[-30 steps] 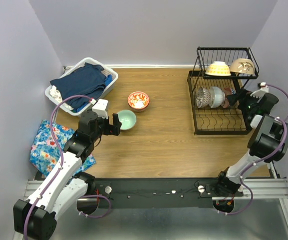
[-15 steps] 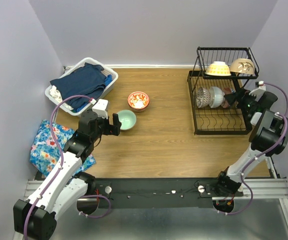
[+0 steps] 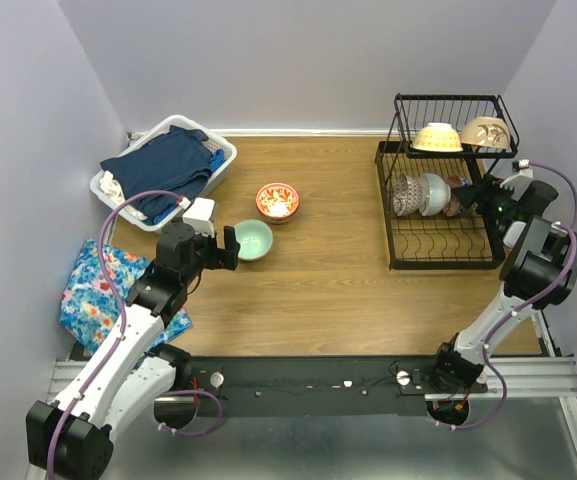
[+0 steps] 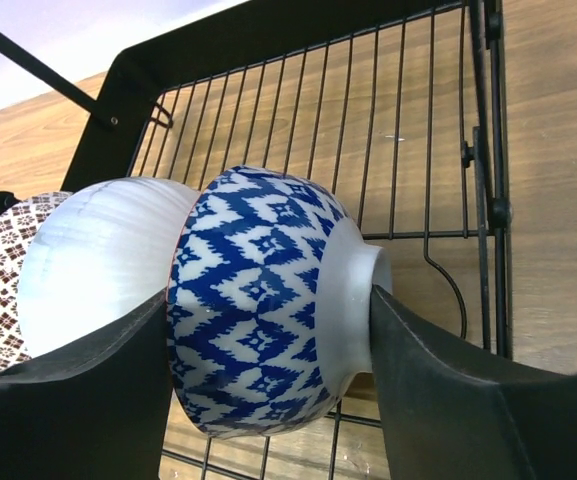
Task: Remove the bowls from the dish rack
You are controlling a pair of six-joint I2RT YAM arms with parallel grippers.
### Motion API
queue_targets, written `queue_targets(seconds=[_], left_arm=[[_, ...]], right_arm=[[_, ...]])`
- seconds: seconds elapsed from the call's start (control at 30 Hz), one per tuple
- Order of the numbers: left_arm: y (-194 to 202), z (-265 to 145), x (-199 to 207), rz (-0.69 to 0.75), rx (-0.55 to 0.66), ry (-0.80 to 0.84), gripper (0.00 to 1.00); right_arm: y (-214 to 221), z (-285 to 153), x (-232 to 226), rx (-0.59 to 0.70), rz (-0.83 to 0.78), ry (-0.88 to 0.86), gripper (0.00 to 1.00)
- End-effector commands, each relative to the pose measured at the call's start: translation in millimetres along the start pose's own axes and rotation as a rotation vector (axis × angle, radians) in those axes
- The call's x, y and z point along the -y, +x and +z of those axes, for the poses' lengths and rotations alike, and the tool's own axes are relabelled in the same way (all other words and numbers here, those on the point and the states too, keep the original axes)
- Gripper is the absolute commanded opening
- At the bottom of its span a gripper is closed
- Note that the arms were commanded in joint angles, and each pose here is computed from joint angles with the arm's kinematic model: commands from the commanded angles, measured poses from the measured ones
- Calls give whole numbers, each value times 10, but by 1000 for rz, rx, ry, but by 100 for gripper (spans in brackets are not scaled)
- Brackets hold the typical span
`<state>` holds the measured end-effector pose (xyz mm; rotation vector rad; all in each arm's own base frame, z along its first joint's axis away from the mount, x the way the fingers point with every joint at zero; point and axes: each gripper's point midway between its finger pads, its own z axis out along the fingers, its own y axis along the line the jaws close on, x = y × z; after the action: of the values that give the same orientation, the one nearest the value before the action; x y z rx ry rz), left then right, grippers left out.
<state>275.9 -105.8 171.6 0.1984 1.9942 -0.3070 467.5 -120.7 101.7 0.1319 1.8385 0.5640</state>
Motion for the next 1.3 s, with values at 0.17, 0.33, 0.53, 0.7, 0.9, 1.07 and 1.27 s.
queue_targets(seconds=[0.17, 0.33, 0.53, 0.7, 0.9, 1.07, 1.27], left_arm=[[-69, -34, -26, 12, 26, -17, 99], [-92, -45, -15, 6, 33, -13, 99], [-110, -48, -4, -2, 38, -9, 99], [-111, -54, 10, -10, 39, -2, 99], [-123, -59, 6, -22, 45, -7, 99], [-108, -49, 27, -37, 43, 2, 99], [-36, 12, 73, -72, 18, 21, 99]], right_arm=[[-184, -117, -39, 16, -57, 46, 54], [-268, -214, -44, 23, -95, 101, 36], [-454, -359, -70, 69, -125, 182, 34], [-433, -496, -159, 100, -80, 219, 34], [-474, -706, -472, 225, 58, 197, 34], [-353, -912, -654, 291, 144, 209, 33], [-385, -1053, -958, 364, 184, 182, 33]])
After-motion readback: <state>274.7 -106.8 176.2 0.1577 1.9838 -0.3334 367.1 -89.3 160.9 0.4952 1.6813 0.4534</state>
